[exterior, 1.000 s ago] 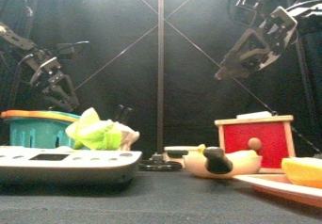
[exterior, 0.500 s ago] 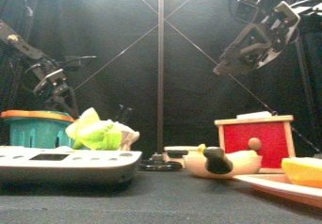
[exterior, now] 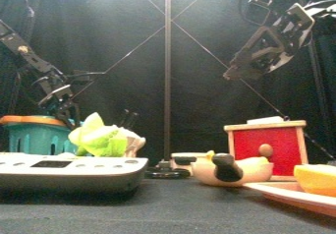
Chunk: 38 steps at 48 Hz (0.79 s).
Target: Push basket to top left
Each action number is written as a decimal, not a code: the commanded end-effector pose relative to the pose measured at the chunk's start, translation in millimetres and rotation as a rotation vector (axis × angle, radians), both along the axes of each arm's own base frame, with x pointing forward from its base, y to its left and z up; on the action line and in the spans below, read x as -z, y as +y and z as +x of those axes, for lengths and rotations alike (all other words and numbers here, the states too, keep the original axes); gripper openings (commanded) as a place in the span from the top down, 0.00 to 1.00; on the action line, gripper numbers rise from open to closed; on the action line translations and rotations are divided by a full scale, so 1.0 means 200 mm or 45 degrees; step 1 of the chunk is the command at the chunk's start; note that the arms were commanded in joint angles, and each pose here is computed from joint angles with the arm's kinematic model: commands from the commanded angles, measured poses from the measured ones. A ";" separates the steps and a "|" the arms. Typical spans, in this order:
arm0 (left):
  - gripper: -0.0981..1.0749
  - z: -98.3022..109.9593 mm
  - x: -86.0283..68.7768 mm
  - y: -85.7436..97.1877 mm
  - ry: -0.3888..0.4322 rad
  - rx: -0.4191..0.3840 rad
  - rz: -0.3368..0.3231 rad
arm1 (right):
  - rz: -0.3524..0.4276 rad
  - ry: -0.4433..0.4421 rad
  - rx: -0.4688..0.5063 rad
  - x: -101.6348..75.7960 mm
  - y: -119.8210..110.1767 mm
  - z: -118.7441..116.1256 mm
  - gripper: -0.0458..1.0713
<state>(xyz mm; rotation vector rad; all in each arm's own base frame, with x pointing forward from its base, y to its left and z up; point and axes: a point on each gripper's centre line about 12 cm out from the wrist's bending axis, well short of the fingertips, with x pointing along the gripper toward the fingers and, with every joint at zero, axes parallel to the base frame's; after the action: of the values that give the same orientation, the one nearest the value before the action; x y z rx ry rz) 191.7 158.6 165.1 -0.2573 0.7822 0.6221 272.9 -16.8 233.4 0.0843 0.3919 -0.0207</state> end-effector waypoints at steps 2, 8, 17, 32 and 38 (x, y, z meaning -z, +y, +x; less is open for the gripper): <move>0.31 0.02 -0.04 0.03 -0.022 -0.002 0.028 | 0.004 -0.023 0.005 -0.02 -0.01 0.00 0.21; 0.38 0.03 -0.04 0.01 -0.027 0.018 0.031 | 0.004 -0.022 0.012 -0.02 -0.01 0.00 0.21; 0.41 0.06 -0.05 0.00 -0.043 0.041 0.046 | 0.004 -0.023 0.011 -0.02 -0.01 0.00 0.21; 0.41 0.06 -0.05 -0.01 -0.071 0.012 0.009 | 0.004 -0.018 0.010 -0.02 -0.01 0.00 0.21; 0.41 0.06 -0.05 -0.01 -0.077 0.007 -0.001 | 0.005 -0.015 0.011 -0.01 -0.01 0.00 0.21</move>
<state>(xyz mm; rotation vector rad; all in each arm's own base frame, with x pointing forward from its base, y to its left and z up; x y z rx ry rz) 198.5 153.8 167.1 -0.2749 0.7561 0.6053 271.6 -19.2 229.7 0.0901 0.4019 -0.0309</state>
